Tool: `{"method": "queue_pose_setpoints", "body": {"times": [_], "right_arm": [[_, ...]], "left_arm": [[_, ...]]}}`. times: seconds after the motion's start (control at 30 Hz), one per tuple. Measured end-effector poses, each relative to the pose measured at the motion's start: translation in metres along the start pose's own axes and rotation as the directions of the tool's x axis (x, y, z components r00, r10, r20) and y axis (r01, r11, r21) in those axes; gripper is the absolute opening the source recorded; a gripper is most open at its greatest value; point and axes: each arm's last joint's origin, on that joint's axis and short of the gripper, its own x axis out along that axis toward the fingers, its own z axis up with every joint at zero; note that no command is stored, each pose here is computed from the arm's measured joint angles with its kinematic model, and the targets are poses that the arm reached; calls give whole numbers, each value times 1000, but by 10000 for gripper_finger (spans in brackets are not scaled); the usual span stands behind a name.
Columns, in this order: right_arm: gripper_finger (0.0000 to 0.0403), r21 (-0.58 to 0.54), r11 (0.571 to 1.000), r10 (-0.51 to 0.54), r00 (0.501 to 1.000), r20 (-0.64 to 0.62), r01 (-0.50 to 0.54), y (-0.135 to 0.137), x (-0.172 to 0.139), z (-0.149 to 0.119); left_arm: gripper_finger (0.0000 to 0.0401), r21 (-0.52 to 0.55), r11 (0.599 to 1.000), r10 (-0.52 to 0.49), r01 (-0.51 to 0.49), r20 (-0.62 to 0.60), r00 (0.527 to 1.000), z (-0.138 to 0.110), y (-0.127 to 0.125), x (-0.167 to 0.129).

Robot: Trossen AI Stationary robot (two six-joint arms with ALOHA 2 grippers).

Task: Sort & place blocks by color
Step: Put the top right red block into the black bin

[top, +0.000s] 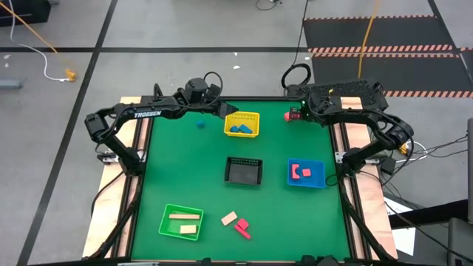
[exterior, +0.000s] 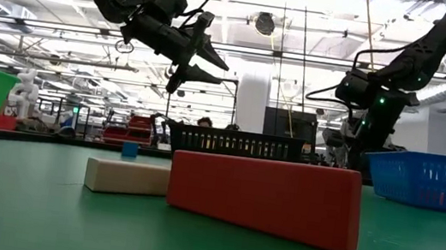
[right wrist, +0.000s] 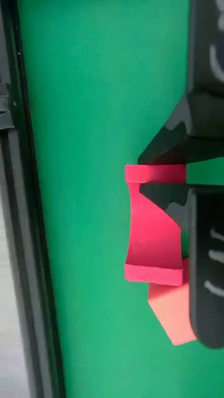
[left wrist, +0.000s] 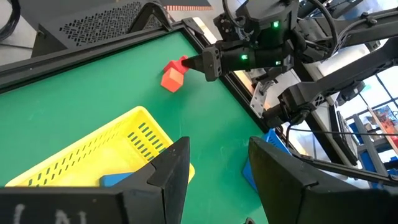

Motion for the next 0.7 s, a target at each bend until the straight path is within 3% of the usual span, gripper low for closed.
{"method": "queue_pose_setpoints", "body": {"times": [0.23, 0.4, 0.5, 0.57, 0.7], "right_arm": [[14, 47, 993, 99, 981, 164, -108, 8, -14, 17], [14, 8, 961, 261, 922, 287, -275, 17, -34, 33], [14, -57, 897, 435, 847, 306, -439, 26, -48, 39], [14, -78, 837, 536, 786, 307, -541, 33, -57, 40], [14, -5, 725, 662, 694, 283, -689, 44, -69, 38]], "left_arm": [[166, -2, 1000, 0, 0, 0, 1000, 0, 0, 0], [166, 1, 1000, -4, 4, 5, 1000, 1, 0, 0], [166, 78, 997, -26, 24, 22, 999, 1, -4, 1], [166, 214, 976, -55, 46, 32, 998, 0, -11, 4], [166, 480, 873, -131, 89, 55, 990, -4, -29, 9]]}}
